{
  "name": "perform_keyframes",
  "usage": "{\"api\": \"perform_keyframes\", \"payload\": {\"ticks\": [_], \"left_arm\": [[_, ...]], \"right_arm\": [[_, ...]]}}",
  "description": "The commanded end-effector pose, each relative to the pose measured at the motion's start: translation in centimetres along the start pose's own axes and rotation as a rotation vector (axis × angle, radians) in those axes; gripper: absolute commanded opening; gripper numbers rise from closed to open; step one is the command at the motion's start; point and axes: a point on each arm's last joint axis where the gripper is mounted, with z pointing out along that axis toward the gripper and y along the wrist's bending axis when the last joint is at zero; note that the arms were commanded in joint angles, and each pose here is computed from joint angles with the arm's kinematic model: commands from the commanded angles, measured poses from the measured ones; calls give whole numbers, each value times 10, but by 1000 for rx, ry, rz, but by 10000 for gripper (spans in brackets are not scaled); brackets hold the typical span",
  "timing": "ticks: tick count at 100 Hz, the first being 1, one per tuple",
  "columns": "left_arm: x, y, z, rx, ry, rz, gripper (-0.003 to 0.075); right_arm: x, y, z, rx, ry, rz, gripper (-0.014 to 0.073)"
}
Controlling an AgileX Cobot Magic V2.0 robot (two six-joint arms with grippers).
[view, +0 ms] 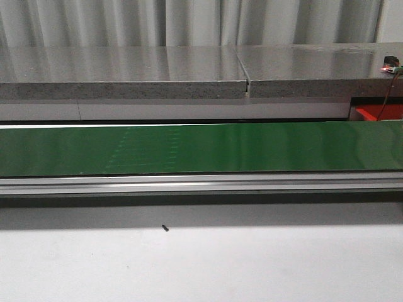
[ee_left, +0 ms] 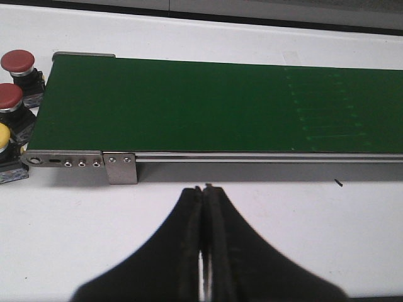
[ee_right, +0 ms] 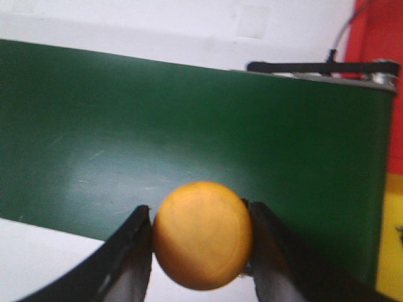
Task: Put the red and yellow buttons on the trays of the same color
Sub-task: 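Carry the yellow button into the yellow tray and open the right gripper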
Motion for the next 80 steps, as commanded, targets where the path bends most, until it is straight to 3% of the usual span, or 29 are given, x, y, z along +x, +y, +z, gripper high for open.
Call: {"api": "perform_keyframes", "payload": {"ticks": [1,39,80], "left_arm": [[-12,-3,-3,23,-76,-7,-20],[-12,-3,-3,23,-76,-7,-20],[-12,-3,-3,23,-76,-7,-20]], "right_arm": [[-6,-15,-17,53,-115,81,90],[21,-87,-33,319,-234,313,90],[71,-100,5,377,-163,447,90]]}}
